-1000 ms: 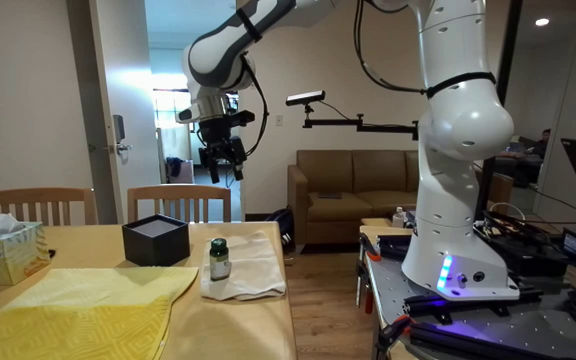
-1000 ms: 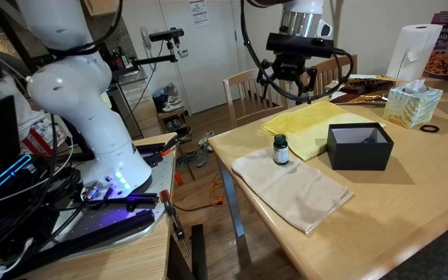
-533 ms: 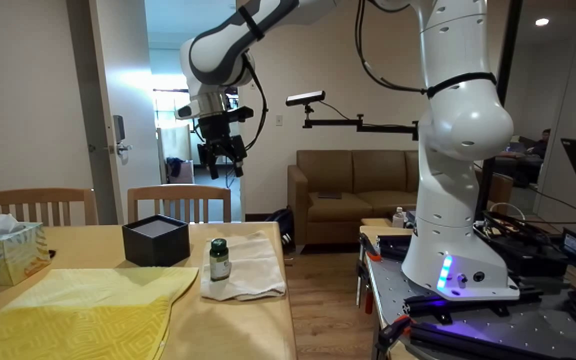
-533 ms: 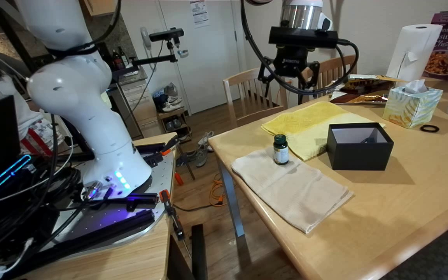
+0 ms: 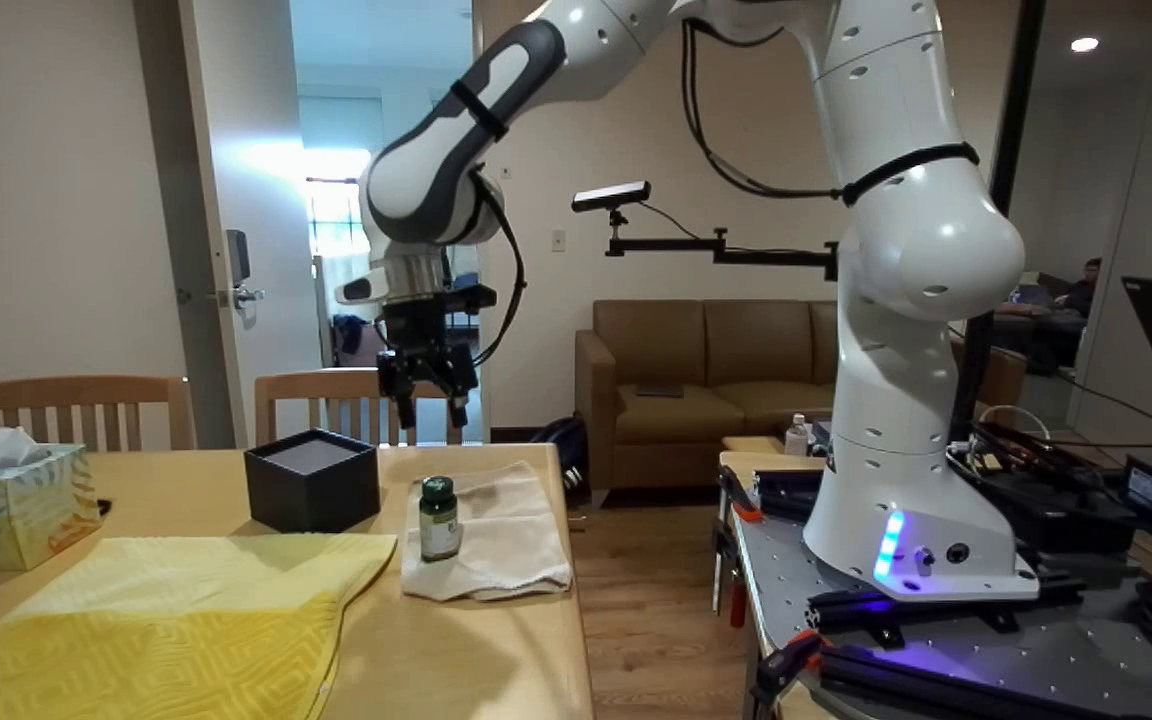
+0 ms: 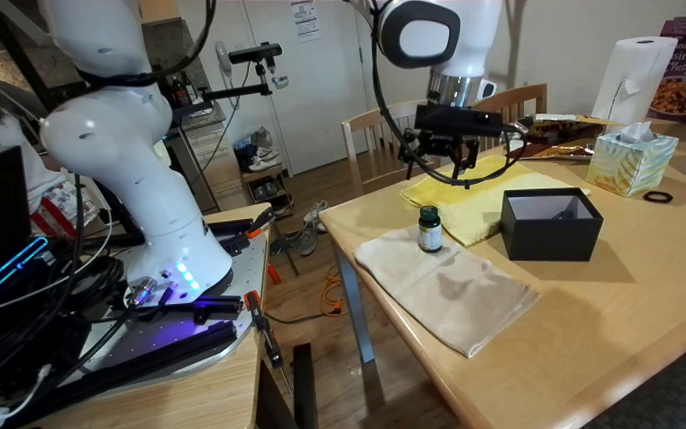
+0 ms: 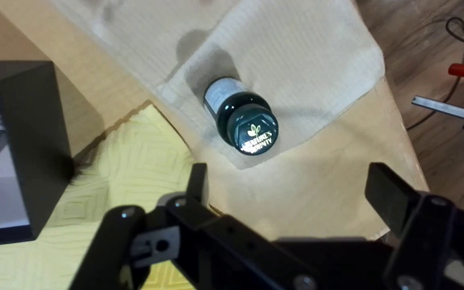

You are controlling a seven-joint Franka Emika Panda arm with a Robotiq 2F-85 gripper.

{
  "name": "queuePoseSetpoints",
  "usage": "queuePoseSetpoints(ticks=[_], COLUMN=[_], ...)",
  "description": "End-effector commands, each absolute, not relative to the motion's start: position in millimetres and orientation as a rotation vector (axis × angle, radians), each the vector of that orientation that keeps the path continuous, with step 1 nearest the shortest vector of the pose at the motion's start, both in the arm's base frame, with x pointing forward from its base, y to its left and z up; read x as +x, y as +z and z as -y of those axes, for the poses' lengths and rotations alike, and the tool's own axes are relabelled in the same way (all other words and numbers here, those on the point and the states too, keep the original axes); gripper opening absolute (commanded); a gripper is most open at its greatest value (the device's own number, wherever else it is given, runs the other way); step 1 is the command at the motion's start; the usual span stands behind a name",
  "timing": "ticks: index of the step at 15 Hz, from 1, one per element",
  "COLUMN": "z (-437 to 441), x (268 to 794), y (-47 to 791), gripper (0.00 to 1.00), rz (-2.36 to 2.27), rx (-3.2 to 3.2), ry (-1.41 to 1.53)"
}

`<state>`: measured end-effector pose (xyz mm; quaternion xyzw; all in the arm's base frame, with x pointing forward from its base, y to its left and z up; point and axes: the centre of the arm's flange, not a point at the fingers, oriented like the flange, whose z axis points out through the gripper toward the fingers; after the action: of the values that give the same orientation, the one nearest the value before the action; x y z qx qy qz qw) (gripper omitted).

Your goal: Pick the bottle and put it in the box, then pick the box and put it on the cloth

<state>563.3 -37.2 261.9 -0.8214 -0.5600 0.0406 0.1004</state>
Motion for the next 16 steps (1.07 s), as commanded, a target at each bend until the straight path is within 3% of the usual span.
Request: queuePoseSetpoints(ticks=[1,7,16], z=[35.8,30.2,24.5], x=[559.8,559.5,553.3], y=[215.6,181.0,208.6], gripper=[1.0,1.0,1.0], rz=[1.565,1.466,1.468], rx=[-2.357,-2.372,-2.478], ry=[0.092,0.187,0.203])
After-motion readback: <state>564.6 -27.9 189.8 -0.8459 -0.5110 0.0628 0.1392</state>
